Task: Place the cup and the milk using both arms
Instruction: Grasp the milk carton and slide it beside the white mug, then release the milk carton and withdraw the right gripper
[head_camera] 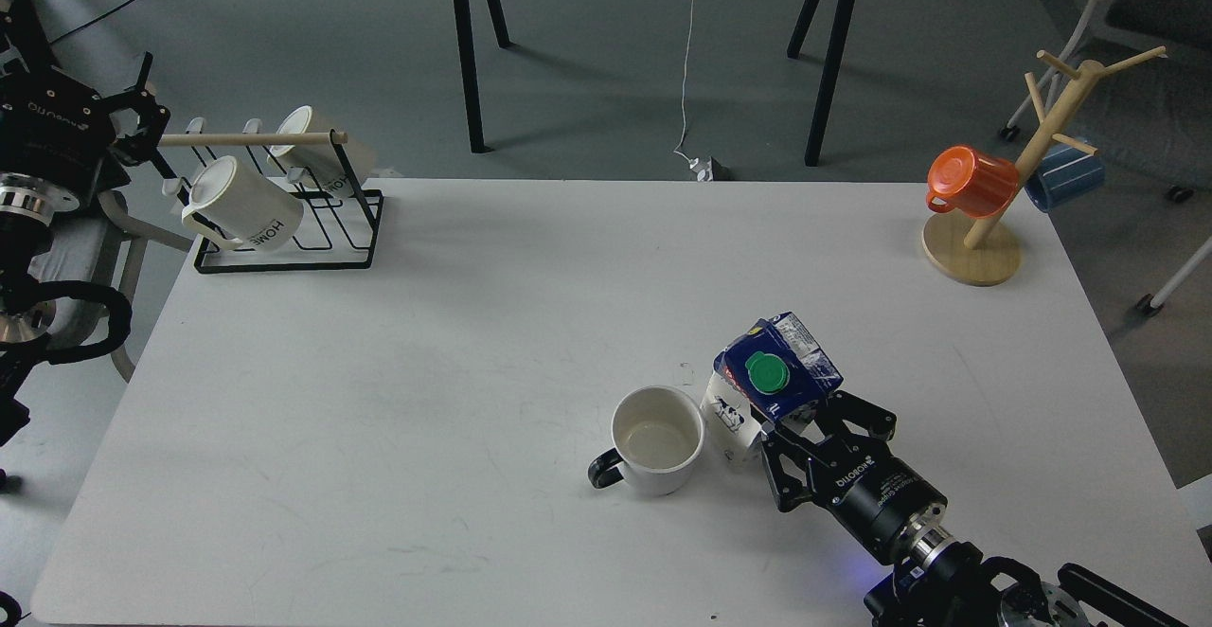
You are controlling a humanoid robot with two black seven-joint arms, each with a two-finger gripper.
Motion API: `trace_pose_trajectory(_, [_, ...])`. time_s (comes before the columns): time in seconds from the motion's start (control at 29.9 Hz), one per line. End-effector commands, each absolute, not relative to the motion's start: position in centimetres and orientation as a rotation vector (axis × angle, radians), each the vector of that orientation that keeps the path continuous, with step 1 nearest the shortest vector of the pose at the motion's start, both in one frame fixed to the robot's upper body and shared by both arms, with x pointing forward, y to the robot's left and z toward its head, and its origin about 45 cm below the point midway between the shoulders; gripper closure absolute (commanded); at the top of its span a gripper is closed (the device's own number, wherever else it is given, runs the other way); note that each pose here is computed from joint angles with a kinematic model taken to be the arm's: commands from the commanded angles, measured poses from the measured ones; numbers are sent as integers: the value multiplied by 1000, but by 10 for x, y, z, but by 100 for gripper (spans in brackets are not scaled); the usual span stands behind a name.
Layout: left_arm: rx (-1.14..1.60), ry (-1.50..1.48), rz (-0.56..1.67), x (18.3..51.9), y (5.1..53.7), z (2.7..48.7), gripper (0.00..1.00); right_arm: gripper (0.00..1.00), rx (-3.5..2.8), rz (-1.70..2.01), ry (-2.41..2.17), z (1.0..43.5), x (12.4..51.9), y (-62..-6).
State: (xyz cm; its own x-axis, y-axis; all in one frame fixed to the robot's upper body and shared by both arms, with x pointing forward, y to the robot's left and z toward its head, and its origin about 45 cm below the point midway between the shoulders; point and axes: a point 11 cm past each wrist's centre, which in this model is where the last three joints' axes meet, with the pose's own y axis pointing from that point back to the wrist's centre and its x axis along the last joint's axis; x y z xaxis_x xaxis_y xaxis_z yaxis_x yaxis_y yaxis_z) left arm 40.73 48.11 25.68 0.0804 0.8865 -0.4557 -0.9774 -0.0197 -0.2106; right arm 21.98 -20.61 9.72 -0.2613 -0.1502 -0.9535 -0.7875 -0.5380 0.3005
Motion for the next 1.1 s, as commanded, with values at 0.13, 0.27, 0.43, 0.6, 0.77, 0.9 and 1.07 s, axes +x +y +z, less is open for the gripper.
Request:
trace_pose_trajectory(0.13, [-541, 209, 1499, 407, 481, 257, 0, 49, -1534, 1853, 1144, 97, 219, -204])
trace_pose_trajectory(0.27, [-541, 209, 1499, 407, 481, 257, 0, 42, -1534, 1853, 1144, 97, 219, -204])
trace_pose_trajectory(0.43, [-540, 208, 1500, 407, 482, 257, 0, 31, -1533, 1854, 1145, 96, 219, -204])
trace_pose_trajectory(0.6, [-540, 208, 1500, 407, 482, 257, 0, 22, -1527, 1858, 1147, 95, 217, -205])
trace_pose_trajectory(0.77, [-540, 208, 1500, 407, 482, 257, 0, 3, -1530, 1858, 1144, 94, 214, -205])
trace_pose_trajectory(0.9, [-540, 208, 1500, 407, 482, 257, 0, 2, -1536, 1854, 1131, 96, 212, -203])
trace_pose_trajectory(1.07, [-540, 208, 1500, 407, 482, 257, 0, 2, -1535, 1844, 1109, 98, 211, -203])
